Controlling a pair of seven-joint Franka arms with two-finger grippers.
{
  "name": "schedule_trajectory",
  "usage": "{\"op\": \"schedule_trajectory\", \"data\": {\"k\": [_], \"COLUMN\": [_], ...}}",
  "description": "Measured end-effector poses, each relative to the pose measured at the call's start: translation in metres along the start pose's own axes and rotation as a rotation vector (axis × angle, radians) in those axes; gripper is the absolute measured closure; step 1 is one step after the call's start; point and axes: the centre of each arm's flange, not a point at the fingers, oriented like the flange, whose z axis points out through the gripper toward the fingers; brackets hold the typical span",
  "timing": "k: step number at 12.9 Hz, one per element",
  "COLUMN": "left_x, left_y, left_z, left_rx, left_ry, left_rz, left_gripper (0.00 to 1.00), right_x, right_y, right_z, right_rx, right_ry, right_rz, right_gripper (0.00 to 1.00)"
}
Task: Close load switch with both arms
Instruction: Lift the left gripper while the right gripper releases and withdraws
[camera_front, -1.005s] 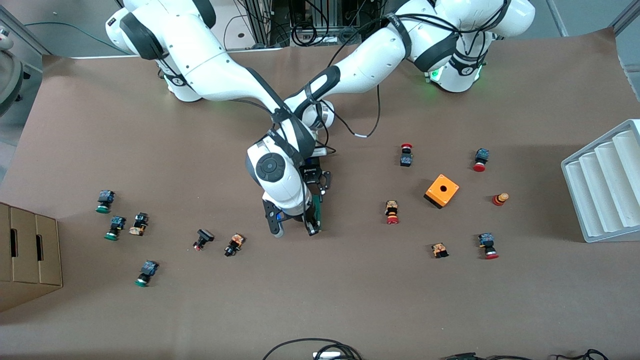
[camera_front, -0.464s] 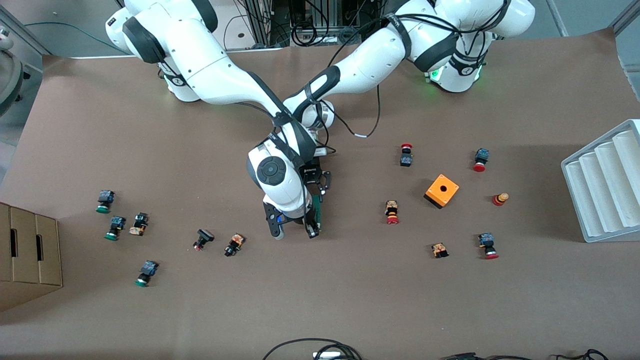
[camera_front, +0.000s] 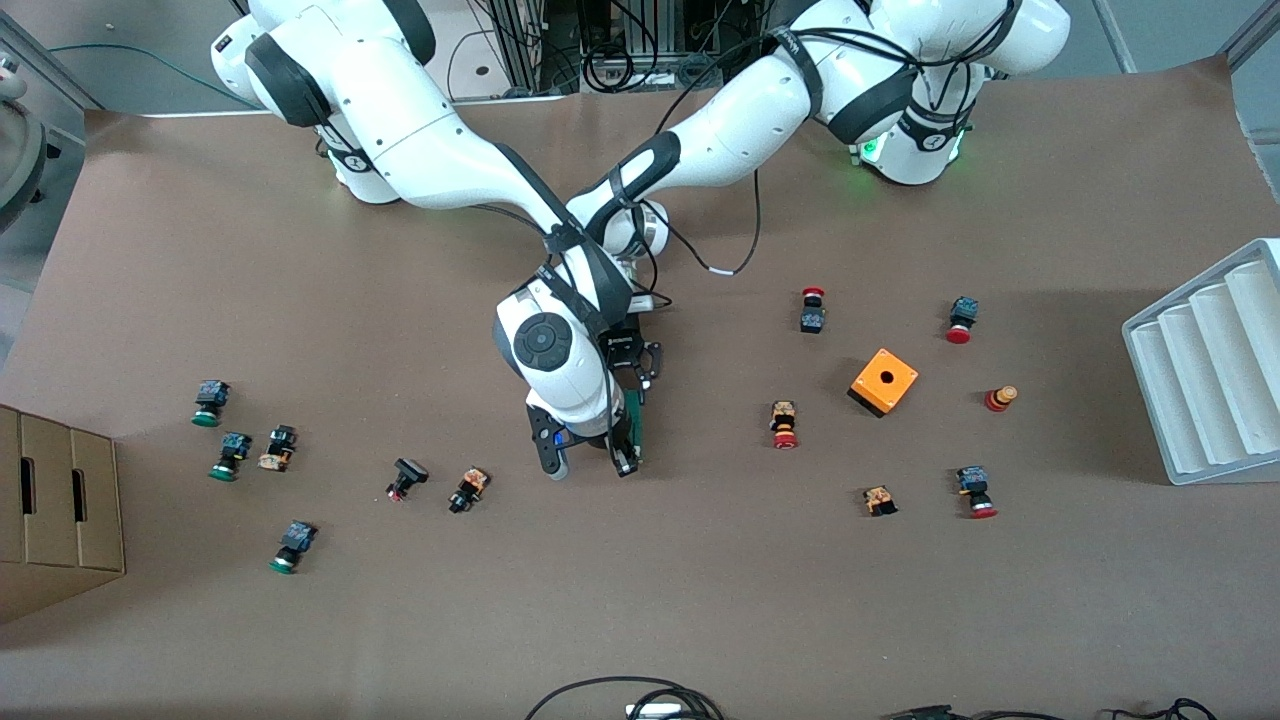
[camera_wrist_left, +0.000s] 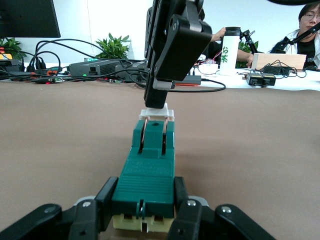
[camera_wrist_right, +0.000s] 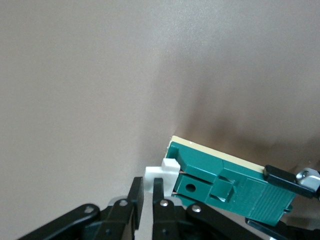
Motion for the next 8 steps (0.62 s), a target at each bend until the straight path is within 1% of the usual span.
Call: {"op": "schedule_trajectory", "data": {"k": [8], "left_x": [-0.0001], "left_y": [0.0000], "left_z": [0.0000], "left_rx": [0.000], "left_ry": [0.000], "left_rz": [0.001], "left_gripper": [0.50], "right_x": [0.0029], "right_y": [0.0006], "right_z": [0.0047], "right_rx": [-0.005], "right_ry": [0.003], "right_rz": [-0.010], "right_gripper": [0.85]}}
